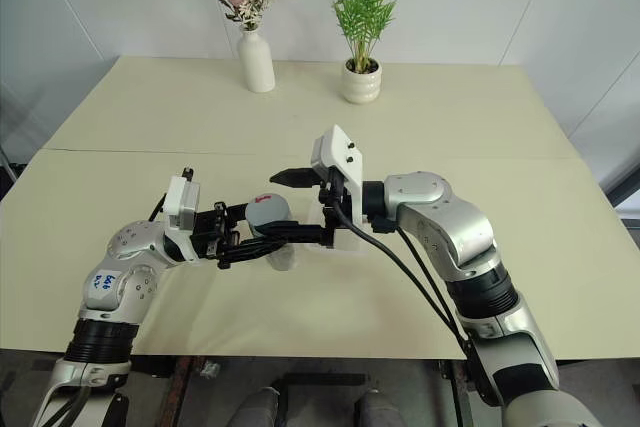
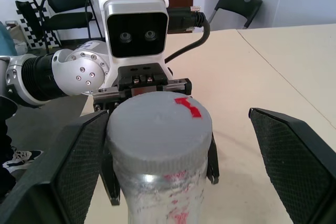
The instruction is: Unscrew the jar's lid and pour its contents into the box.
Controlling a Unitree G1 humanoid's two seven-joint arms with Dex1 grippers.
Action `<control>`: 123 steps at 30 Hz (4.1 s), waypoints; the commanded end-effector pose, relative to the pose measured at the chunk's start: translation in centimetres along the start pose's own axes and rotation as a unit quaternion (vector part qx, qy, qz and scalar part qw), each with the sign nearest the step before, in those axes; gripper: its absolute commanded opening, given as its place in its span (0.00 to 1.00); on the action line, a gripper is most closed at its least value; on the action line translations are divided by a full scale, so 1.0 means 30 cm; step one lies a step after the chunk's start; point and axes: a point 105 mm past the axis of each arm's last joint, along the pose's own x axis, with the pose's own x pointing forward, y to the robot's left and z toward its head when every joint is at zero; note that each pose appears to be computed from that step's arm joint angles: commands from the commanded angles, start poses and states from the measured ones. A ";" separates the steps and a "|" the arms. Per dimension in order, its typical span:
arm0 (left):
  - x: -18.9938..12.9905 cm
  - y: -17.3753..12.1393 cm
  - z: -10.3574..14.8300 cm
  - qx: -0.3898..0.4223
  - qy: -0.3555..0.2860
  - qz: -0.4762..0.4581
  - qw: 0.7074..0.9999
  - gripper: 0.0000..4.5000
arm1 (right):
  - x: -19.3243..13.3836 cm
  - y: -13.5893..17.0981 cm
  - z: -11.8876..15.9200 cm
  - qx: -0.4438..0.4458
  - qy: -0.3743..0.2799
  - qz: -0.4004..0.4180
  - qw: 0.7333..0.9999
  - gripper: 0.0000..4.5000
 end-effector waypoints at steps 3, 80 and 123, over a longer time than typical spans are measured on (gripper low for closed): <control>0.003 -0.008 0.038 0.021 -0.010 -0.010 1.000 0.56 | -0.029 0.002 0.041 -0.019 -0.014 -0.002 1.000 0.99; 0.003 -0.007 0.037 0.023 -0.011 -0.008 1.000 0.56 | 0.039 0.013 0.039 0.003 -0.010 0.019 1.000 0.99; 0.000 -0.010 0.034 0.019 -0.009 -0.012 1.000 0.56 | -0.066 0.011 0.022 0.011 -0.002 0.015 1.000 0.99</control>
